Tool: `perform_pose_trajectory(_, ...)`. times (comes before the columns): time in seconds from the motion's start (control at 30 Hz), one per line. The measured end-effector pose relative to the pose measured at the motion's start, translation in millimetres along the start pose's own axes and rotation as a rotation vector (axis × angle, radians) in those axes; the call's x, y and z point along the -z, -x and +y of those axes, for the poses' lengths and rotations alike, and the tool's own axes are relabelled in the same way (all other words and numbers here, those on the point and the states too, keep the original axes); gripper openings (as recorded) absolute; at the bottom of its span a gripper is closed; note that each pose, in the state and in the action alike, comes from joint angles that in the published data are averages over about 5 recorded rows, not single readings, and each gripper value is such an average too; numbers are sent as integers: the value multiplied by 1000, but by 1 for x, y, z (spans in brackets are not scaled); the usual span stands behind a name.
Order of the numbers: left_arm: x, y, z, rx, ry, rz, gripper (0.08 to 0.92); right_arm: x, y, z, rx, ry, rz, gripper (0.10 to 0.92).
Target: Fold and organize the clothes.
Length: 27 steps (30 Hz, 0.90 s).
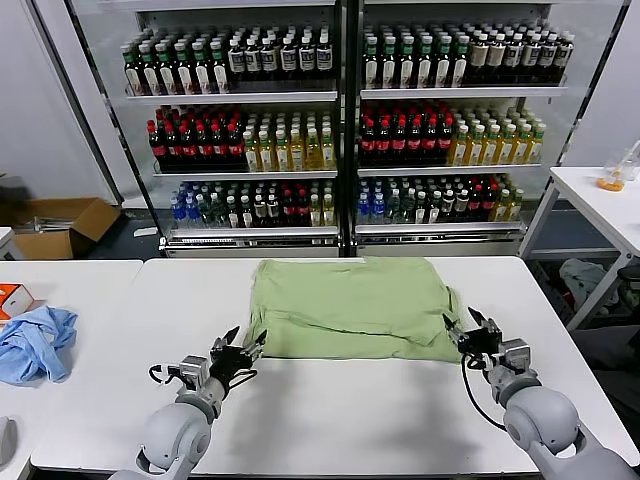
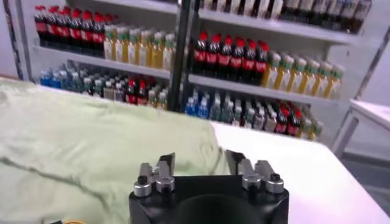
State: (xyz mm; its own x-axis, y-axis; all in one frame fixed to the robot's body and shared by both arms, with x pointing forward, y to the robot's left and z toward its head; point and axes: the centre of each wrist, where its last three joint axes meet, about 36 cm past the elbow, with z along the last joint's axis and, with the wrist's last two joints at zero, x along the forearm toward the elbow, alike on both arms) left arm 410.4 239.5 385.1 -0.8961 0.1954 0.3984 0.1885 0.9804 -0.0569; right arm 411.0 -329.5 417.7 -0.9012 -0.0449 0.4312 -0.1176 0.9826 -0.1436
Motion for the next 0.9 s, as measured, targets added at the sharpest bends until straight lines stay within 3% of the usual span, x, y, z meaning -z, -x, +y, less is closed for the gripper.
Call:
perform_pose_trajectory(0.1, -3, 2, 0, 6, -2, 14, 800, -4, 1, -1, -3, 16, 42, 817)
perform_pose_trajectory(0.23, -6, 6, 0, 7, -4, 25, 711, -7, 4, -1, 2, 38, 88, 774)
perform_pose_trajectory(0.57, -12, 13, -1, 8, -13, 47, 426, -8, 5, -1, 35, 72, 136, 489)
perform_pose_trajectory(0.9, -16, 11, -2, -30, -43, 80, 143, -10, 3, -2, 56, 76, 151, 212)
